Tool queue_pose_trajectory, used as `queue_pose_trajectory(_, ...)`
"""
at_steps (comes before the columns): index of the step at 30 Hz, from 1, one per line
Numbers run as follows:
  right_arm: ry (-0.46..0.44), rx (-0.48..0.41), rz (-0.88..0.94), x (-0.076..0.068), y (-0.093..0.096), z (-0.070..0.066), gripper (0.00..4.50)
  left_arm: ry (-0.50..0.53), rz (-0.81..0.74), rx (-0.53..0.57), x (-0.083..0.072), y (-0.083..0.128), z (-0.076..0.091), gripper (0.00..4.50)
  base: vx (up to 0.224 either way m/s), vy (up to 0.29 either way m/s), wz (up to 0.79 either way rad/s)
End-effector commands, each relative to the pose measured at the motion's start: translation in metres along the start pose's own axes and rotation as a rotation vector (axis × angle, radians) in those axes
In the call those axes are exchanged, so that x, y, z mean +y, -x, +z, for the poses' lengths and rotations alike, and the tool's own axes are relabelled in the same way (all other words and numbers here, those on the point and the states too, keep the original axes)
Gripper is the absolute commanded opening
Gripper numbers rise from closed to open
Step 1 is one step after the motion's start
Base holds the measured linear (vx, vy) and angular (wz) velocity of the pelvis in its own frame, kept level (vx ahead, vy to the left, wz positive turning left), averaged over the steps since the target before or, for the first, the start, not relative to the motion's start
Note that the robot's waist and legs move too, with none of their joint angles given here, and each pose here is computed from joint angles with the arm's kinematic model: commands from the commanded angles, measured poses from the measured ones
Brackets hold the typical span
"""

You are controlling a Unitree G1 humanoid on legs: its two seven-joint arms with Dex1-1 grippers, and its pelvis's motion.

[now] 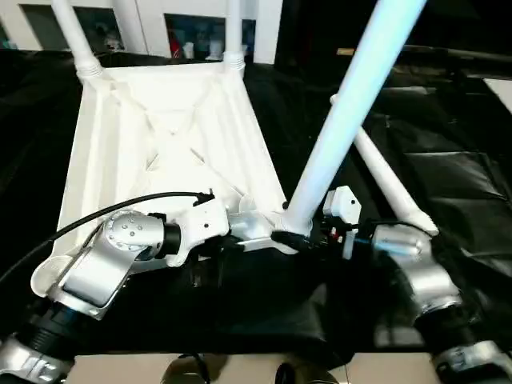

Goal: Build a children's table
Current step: Rotate leg to tighten

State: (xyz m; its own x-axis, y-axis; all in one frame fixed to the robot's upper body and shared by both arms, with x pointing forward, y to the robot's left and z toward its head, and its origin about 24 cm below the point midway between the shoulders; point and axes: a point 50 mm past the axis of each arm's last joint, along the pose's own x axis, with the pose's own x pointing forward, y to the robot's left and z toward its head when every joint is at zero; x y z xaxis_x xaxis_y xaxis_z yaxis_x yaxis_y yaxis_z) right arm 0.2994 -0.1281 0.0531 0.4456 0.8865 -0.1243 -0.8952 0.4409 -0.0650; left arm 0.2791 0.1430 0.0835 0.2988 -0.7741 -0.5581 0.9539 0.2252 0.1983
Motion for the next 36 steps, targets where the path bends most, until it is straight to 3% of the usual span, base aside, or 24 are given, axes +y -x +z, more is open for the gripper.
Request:
queue_pose_trajectory(1,-0.124,0.037,-0.139,0.0,-0.001,-0.022,2.74,0.056,-0.018,0.01,-0.009,-0.016,-0.007,0.0,0.0,0.0,0.0)
queue_pose_trajectory(6,-0.177,0.066,-0.333,-0.001,-0.016,-0.036,2.74,0.13,0.11,0.047,0.001,-0.028,-0.011,0.0,0.0,0.0,0.0)
queue_pose_trajectory(8,-0.237,0.101,-0.508,-0.004,-0.03,-0.043,2.74,0.195,0.215,0.058,0.008,-0.043,-0.009,0.0,0.0,0.0,0.0)
queue_pose_trajectory(12,-0.294,0.121,-0.633,-0.005,-0.043,-0.045,2.74,0.251,0.285,0.086,0.012,-0.056,-0.007,0.0,-0.058,0.012,-0.08)
queue_pose_trajectory(17,-0.341,0.08,-0.699,-0.005,-0.067,-0.032,2.74,0.262,0.335,0.142,0.017,-0.066,-0.008,0.0,0.0,0.0,0.0)
queue_pose_trajectory(23,-0.339,0.079,-0.669,-0.003,-0.074,-0.031,2.74,0.261,0.329,0.146,0.019,-0.065,-0.006,0.0,-0.013,0.027,-0.06)
queue_pose_trajectory(26,-0.369,-0.009,-0.626,-0.003,-0.078,-0.021,2.74,0.25,0.322,0.143,0.02,-0.062,-0.005,0.0,0.0,0.0,0.0)
queue_pose_trajectory(28,-0.345,-0.071,-0.597,-0.005,-0.08,-0.01,3.44,0.226,0.302,0.127,0.021,-0.059,-0.003,0.0,0.0,0.0,0.0)
queue_pose_trajectory(31,-0.327,-0.091,-0.58,-0.006,-0.08,-0.005,3.49,0.209,0.289,0.118,0.021,-0.058,-0.002,0.0,0.0,0.0,0.0)
queue_pose_trajectory(32,-0.32,-0.105,-0.572,-0.007,-0.08,-0.002,3.79,0.207,0.286,0.116,0.022,-0.057,-0.001,0.0,0.0,0.0,0.0)
queue_pose_trajectory(33,-0.315,-0.113,-0.566,-0.007,-0.079,0.0,3.79,0.206,0.284,0.116,0.022,-0.056,-0.001,0.0,0.0,0.0,0.0)
queue_pose_trajectory(36,-0.258,-0.166,-0.535,-0.015,-0.069,0.016,3.97,0.169,0.245,0.106,0.022,-0.05,0.001,0.0,0.0,0.0,0.0)
